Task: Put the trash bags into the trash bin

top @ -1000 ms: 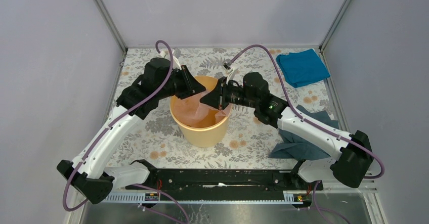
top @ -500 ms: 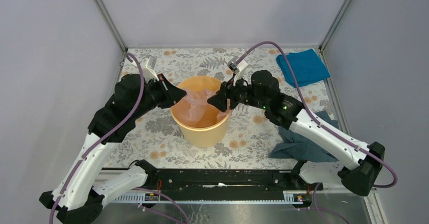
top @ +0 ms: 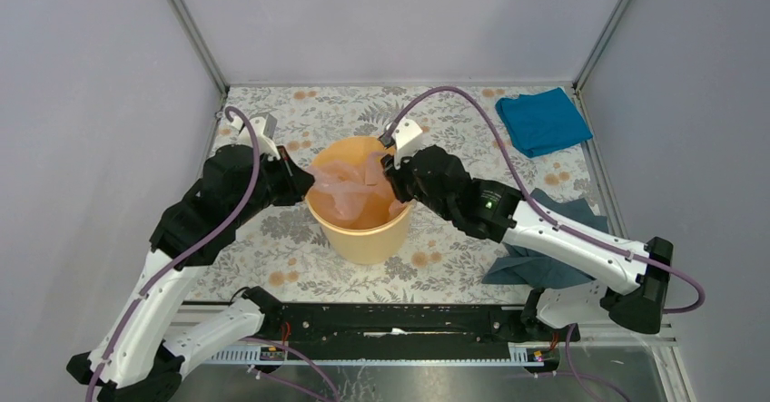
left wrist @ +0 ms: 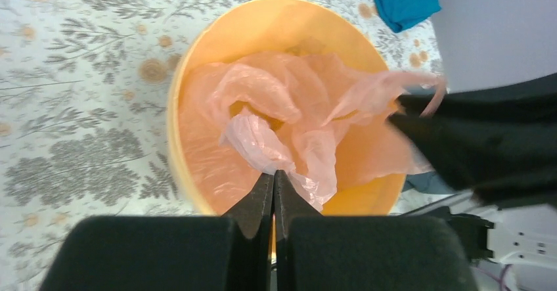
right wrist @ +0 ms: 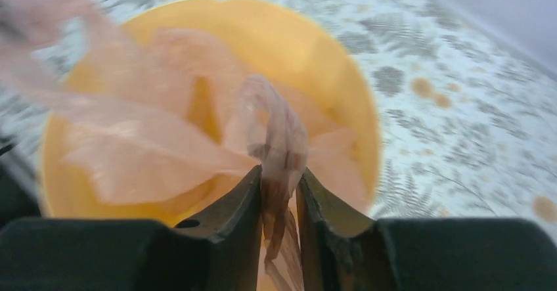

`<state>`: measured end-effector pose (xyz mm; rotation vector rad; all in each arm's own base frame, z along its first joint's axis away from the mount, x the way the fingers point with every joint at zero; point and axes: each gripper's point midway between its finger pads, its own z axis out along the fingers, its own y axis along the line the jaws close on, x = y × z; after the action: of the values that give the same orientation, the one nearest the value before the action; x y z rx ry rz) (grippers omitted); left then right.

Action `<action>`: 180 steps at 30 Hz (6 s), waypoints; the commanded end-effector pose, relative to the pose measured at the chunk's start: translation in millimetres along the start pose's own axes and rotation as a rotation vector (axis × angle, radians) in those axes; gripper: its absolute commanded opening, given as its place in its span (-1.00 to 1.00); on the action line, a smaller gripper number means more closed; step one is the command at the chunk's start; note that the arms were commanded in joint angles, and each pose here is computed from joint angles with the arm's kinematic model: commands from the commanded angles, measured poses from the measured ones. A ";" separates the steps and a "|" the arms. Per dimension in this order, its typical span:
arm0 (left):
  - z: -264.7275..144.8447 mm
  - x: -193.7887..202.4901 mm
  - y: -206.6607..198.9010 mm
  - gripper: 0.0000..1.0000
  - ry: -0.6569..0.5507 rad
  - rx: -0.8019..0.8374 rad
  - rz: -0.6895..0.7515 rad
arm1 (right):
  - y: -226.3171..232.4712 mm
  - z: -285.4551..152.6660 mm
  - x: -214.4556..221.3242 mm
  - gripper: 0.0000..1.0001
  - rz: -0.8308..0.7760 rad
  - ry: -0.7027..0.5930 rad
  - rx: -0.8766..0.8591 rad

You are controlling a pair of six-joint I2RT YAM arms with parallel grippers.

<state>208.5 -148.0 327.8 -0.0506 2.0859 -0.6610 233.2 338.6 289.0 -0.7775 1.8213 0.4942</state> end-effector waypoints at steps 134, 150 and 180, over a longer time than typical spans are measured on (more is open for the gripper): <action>-12.4 90.5 56.3 -1.00 0.148 -0.182 -0.302 | -54.4 -95.0 64.2 -0.97 0.720 -0.102 0.037; 37.2 101.2 81.5 -1.00 0.133 -0.317 -0.322 | -96.7 -69.1 108.7 -0.69 0.499 -0.077 0.268; -16.8 9.9 40.4 0.98 0.107 -0.206 0.142 | -57.2 -112.2 22.6 0.81 -0.010 0.144 -0.083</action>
<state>160.1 -88.4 320.8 -0.1980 2.1791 -0.4771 188.5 200.4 308.9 -0.6431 1.9110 0.5771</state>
